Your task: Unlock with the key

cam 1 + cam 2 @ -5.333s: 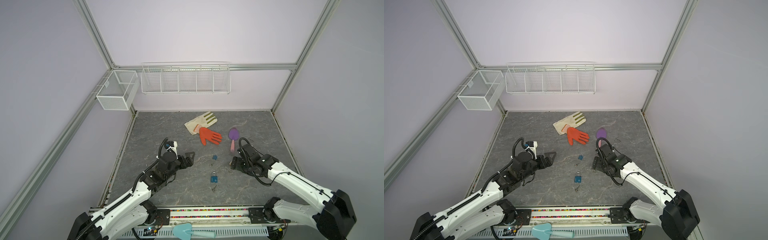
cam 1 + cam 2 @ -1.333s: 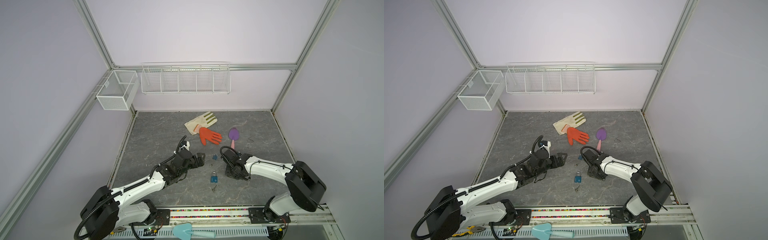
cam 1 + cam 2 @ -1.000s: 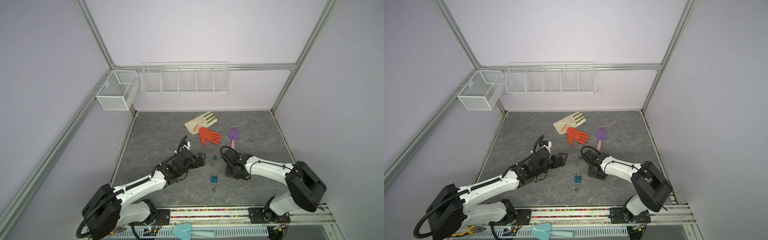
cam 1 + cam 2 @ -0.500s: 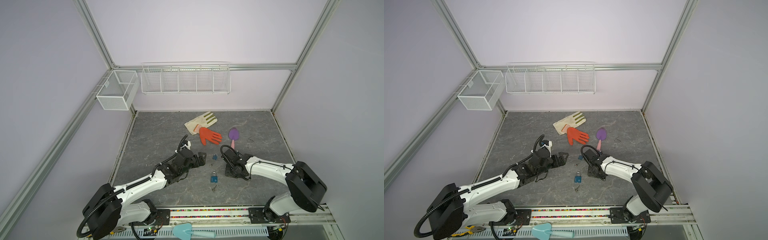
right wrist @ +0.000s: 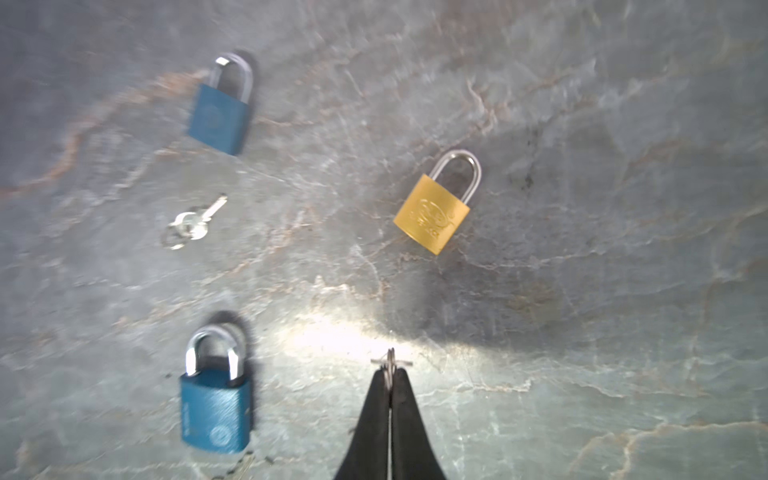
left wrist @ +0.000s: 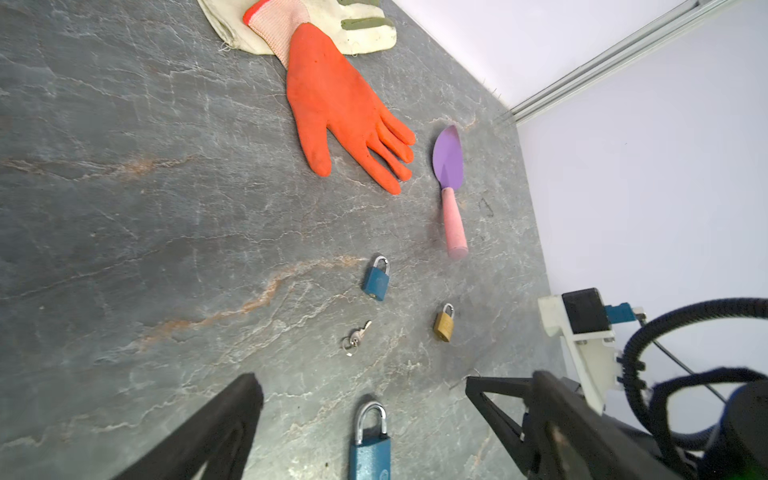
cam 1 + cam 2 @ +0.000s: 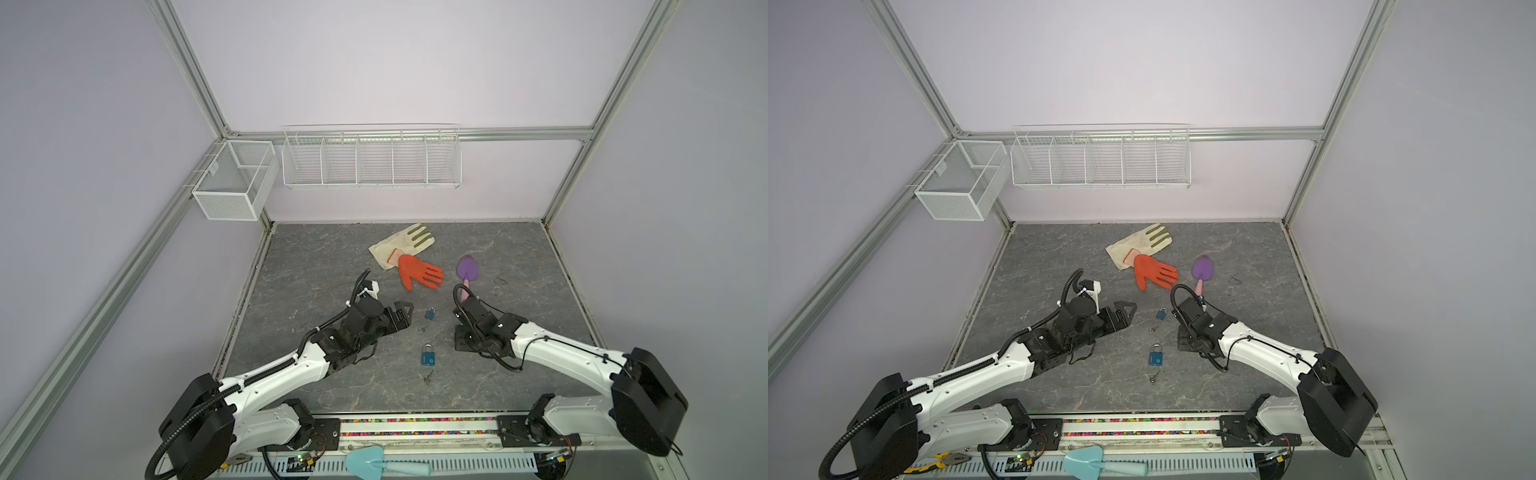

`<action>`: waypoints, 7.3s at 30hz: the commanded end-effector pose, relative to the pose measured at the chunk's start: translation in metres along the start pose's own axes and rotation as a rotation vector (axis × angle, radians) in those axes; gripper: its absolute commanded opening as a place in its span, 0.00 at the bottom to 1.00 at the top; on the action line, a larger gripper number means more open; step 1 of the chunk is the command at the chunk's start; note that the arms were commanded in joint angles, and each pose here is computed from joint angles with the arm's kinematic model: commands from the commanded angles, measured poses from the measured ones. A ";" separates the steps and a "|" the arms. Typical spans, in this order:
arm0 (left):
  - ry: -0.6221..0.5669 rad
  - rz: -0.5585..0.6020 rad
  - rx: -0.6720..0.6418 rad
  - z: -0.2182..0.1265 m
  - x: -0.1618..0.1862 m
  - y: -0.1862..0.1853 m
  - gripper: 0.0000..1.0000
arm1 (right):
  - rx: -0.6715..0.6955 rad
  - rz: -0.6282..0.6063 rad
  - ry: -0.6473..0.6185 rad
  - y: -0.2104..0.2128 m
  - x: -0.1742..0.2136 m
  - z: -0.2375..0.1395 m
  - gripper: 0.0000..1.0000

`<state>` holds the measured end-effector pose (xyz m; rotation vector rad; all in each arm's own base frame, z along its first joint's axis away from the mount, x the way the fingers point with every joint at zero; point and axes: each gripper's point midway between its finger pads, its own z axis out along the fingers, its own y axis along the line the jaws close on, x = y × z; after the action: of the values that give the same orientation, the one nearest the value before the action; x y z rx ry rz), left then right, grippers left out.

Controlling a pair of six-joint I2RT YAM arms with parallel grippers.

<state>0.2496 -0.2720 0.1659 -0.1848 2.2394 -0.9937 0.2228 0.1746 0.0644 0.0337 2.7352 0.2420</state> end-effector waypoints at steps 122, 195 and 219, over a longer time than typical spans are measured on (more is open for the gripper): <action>-0.332 0.146 0.539 -0.069 -0.116 -0.177 0.00 | -0.992 -0.172 -0.356 0.147 -0.095 -0.217 0.63; -0.309 0.357 0.898 -0.111 -0.084 -0.258 0.00 | -1.394 -0.297 -0.636 0.160 -0.106 -0.305 0.06; -0.200 0.312 0.391 -0.042 -0.082 -0.184 0.52 | -0.894 -0.073 -0.401 0.083 -0.093 -0.195 0.06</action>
<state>0.2486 -0.3447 0.3909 0.2579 1.6310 -1.2796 0.2332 0.2381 0.3311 -0.3161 1.8551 1.3503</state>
